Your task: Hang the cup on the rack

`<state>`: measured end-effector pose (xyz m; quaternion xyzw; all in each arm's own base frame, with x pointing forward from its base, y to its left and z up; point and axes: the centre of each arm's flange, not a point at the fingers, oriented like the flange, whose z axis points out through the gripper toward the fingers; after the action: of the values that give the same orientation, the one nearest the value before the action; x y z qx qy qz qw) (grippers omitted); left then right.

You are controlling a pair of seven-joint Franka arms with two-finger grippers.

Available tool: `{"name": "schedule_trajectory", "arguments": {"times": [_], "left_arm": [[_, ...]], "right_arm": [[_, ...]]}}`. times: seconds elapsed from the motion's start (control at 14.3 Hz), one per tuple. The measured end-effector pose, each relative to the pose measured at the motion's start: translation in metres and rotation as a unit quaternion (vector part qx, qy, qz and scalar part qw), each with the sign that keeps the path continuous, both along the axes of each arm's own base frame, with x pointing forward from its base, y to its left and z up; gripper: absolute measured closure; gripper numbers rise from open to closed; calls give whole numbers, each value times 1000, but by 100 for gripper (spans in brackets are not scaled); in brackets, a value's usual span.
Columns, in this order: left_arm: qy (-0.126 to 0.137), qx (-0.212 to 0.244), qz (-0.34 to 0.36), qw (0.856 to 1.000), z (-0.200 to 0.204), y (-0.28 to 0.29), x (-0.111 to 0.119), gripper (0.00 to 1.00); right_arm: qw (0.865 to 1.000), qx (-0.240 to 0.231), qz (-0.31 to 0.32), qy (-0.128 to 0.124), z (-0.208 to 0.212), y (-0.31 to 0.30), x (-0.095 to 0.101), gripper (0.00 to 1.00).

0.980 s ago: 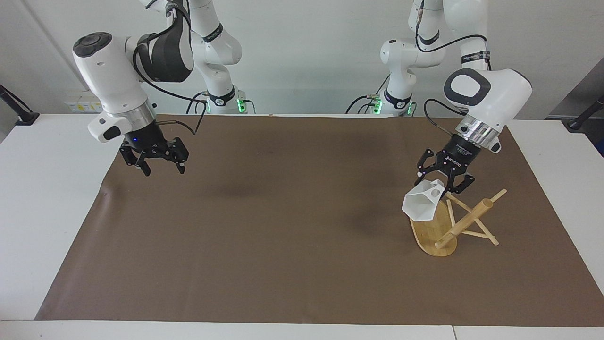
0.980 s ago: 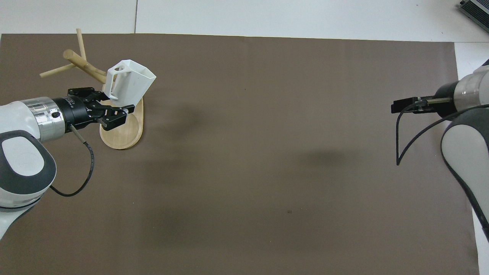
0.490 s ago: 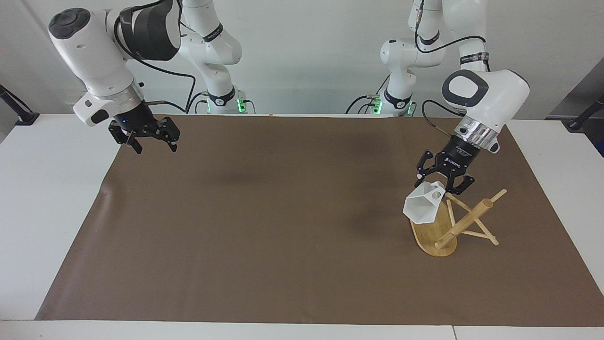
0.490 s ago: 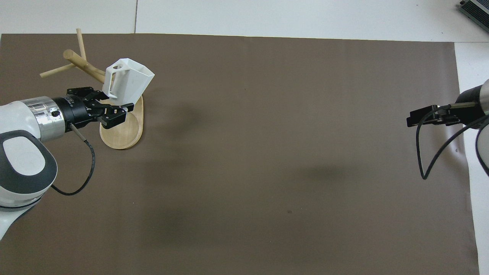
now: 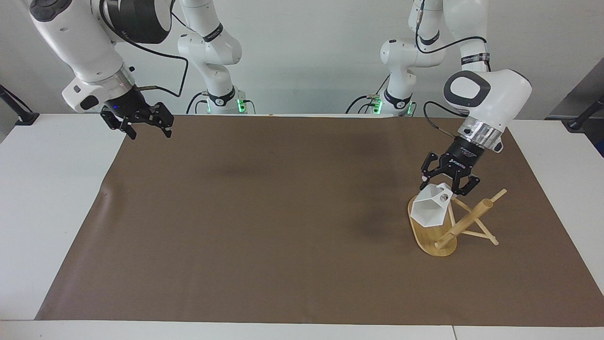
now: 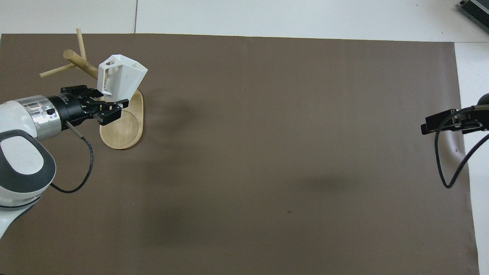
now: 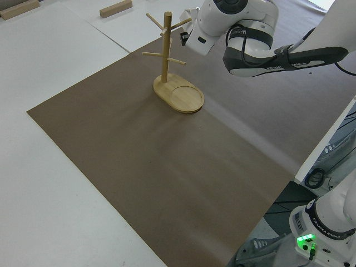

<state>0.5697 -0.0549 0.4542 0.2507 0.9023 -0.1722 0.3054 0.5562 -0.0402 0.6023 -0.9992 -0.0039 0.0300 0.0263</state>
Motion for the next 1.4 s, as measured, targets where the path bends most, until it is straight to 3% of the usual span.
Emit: {"name": "schedule_trajectory", "arguments": {"times": [1.4], "left_arm": [[4,2,44,999,-15,19,9,31]], "right_arm": [[1000,-1,25,-14,16,30,-2,0]]}}
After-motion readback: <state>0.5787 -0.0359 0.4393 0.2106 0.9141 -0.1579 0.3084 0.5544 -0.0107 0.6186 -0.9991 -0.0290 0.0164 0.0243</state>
